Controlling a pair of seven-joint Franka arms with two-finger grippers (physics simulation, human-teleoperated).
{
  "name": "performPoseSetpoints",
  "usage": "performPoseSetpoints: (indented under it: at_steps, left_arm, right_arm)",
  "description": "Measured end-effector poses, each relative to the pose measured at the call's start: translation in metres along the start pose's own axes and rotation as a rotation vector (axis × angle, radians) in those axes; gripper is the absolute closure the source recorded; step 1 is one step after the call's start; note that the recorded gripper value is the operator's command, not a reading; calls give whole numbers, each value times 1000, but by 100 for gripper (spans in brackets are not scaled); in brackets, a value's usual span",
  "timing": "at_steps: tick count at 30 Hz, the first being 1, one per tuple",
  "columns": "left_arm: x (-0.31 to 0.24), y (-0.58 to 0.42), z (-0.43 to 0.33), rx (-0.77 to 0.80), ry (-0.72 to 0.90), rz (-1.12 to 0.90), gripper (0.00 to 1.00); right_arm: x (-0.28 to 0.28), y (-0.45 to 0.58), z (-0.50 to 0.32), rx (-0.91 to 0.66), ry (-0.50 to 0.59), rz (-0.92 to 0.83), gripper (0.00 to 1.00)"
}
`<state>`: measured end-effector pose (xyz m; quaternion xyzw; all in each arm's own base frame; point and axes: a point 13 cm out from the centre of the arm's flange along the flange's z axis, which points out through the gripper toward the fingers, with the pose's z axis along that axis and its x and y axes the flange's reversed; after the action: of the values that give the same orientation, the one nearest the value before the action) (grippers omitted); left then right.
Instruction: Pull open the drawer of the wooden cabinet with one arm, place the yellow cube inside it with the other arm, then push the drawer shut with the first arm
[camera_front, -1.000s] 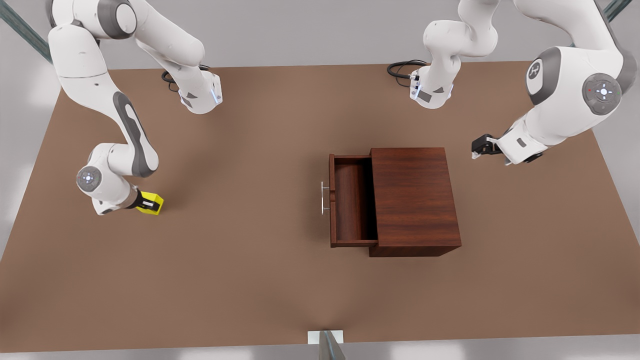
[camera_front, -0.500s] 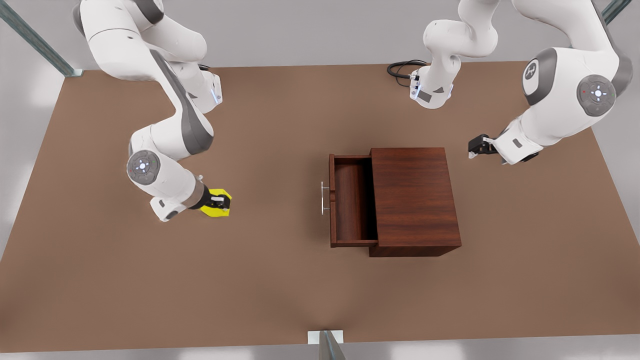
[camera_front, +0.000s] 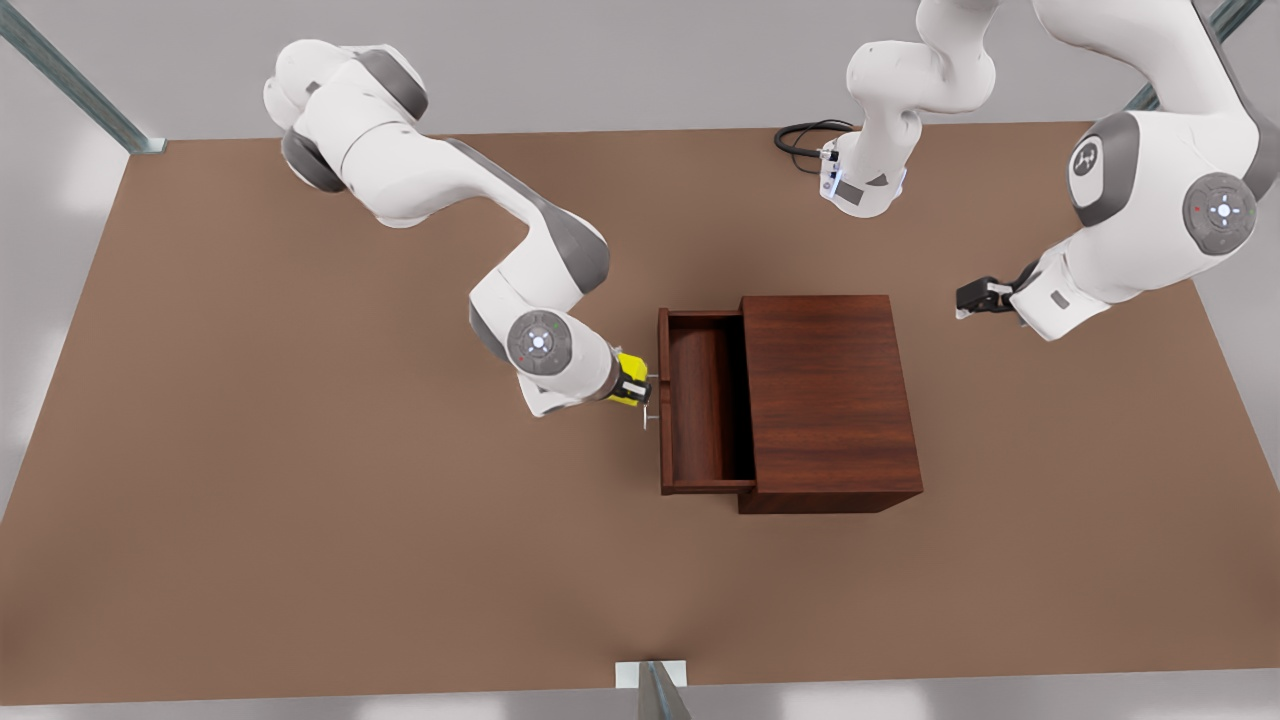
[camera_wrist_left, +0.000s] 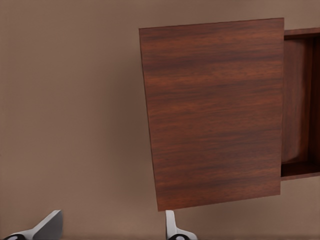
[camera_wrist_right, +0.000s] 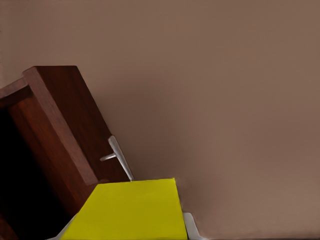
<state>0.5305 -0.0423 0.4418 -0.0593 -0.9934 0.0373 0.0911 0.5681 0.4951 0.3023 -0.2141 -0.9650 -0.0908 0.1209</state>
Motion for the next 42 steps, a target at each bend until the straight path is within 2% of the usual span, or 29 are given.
performPoseSetpoints:
  at_steps: [5, 16, 18, 23, 24, 27, 29, 30, 32, 34, 38, 42]
  left_arm:
    - [-2, -12, -1, -4, -6, 20, 0]
    - [-8, -30, -1, -17, -25, 27, 0]
    - [-9, -28, -2, -16, -27, 19, 0]
    - [-10, -21, -3, -15, -34, -1, 0]
    - [-11, -20, -3, -14, -34, -4, 0]
    - [-12, -20, -5, -14, -42, -9, 0]
    - [-25, -33, -13, -22, -63, -8, 0]
    - [-34, -57, -14, -29, -71, 12, 0]
    - [-59, -170, -7, -62, -95, 136, 0]
    - [-57, -296, 8, -89, -130, 261, 0]
    - [-38, -468, 91, -172, -201, 349, 0]
    - [-62, -534, 163, -144, -308, 247, 0]
  right_arm:
    - [27, 45, 13, -78, -26, 112, 36]
    - [63, 85, 63, -103, -82, 255, 35]
    - [62, 85, 64, -106, -82, 281, 0]
    - [56, 84, 59, -114, -86, 342, 0]
    - [40, 79, 39, -132, -92, 372, 0]
    - [-81, -3, -86, -187, -104, 555, 0]
    - [-197, -154, -154, -127, -129, 724, 0]
    - [-222, -233, -172, -54, -150, 771, 0]
    - [-230, -359, -179, 75, -169, 797, 0]
    - [-221, -440, -202, 148, -208, 760, 0]
    - [-204, -457, -198, 286, -215, 564, 0]
    - [-210, -484, -218, 280, -206, 425, 0]
